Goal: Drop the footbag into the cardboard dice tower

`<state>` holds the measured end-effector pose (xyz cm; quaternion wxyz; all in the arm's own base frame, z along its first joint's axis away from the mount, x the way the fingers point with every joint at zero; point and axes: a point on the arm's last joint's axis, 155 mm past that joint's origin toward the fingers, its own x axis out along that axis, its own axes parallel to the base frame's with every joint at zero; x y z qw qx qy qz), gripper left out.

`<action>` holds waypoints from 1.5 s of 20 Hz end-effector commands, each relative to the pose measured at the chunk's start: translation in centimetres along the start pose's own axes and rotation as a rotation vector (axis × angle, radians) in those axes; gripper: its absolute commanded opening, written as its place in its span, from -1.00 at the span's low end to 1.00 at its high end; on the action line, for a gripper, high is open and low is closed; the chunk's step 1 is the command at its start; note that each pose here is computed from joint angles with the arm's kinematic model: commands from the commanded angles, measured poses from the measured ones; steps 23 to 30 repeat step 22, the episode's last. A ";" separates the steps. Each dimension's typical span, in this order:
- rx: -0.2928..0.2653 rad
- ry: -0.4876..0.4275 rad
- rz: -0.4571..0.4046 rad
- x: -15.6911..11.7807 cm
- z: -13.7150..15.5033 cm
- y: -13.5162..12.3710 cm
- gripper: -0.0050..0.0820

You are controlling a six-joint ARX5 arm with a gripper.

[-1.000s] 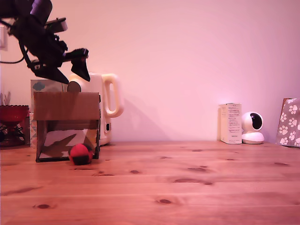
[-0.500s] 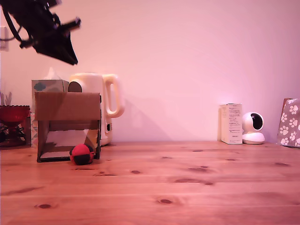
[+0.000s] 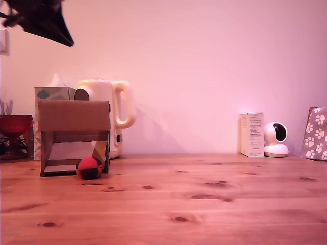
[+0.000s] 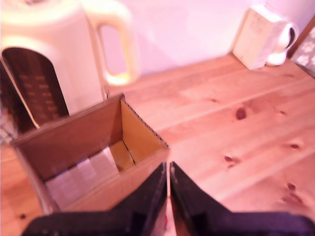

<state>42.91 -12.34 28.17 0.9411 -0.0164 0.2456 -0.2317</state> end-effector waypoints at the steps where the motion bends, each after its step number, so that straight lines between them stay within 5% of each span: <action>1: -0.017 0.003 -0.003 0.1 -1.7 -0.1 -0.93; 16: -0.119 -0.106 0.101 -6.8 -11.1 2.0 -0.93; 22: -0.138 -0.146 0.134 -9.8 -12.3 1.7 -0.93; 30: -0.138 -0.146 0.134 -9.8 -12.3 1.7 -0.93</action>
